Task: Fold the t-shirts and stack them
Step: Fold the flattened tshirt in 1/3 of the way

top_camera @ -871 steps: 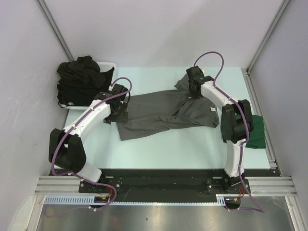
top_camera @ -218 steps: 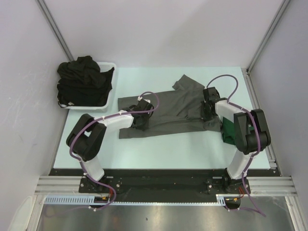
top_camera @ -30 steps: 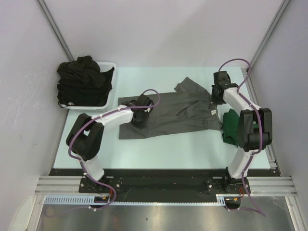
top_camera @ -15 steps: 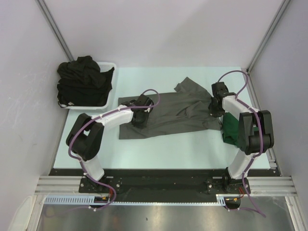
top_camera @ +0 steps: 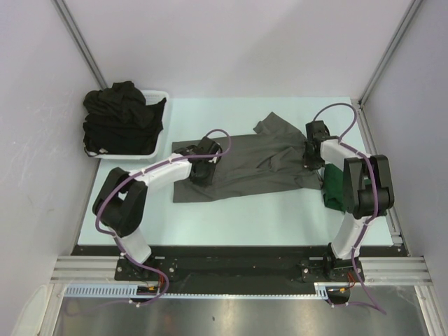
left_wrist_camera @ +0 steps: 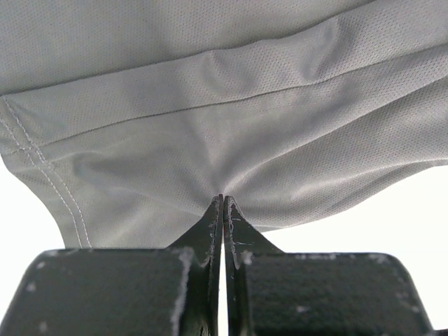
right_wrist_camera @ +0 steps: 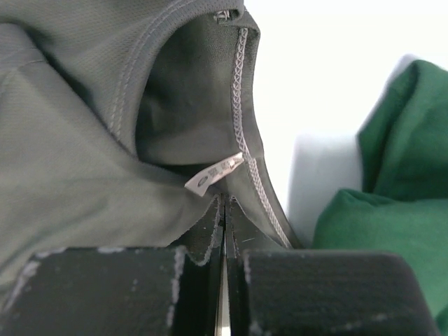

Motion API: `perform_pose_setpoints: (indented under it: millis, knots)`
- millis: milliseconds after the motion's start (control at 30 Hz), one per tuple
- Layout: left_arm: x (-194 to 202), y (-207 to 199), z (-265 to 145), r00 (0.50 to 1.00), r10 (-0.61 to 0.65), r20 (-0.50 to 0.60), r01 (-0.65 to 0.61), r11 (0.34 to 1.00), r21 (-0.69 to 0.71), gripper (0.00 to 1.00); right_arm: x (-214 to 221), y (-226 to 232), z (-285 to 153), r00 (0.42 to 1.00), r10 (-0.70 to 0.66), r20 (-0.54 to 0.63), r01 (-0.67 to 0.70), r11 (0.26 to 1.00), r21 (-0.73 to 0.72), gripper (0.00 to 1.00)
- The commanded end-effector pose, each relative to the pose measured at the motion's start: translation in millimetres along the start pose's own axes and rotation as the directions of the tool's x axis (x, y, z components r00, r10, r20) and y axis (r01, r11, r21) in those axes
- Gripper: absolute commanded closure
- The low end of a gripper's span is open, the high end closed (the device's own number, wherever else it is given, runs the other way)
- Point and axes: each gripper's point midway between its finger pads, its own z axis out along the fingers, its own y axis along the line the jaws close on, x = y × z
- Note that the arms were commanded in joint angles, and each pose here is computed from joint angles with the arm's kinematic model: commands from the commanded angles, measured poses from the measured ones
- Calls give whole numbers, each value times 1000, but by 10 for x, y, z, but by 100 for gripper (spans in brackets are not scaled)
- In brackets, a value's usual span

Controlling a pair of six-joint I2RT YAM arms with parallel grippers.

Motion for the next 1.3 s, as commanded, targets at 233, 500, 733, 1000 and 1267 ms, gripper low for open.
perform_pose_setpoints:
  millis: [233,500,733,1000,1267]
  knots:
    - [-106,85,-219,999,11,46,-10,1000,-17,100,-290,-192,97,998,-2,70,-2,998,57,100]
    - [-122,71,-213,999,-1,41,1,1000,-16,100,-150,-180,203,1000,8,28,-9,999,40,100]
    - [-148,74,-231,999,0,43,1,1000,-20,100,48,-154,187,1000,17,-16,-17,999,27,100]
    - [-220,44,-251,998,-7,55,8,1000,-12,100,255,-200,135,998,23,-59,-20,999,44,100]
    - [-300,32,-286,998,3,66,-3,1000,-10,100,471,-224,-69,992,-5,-123,15,996,84,100]
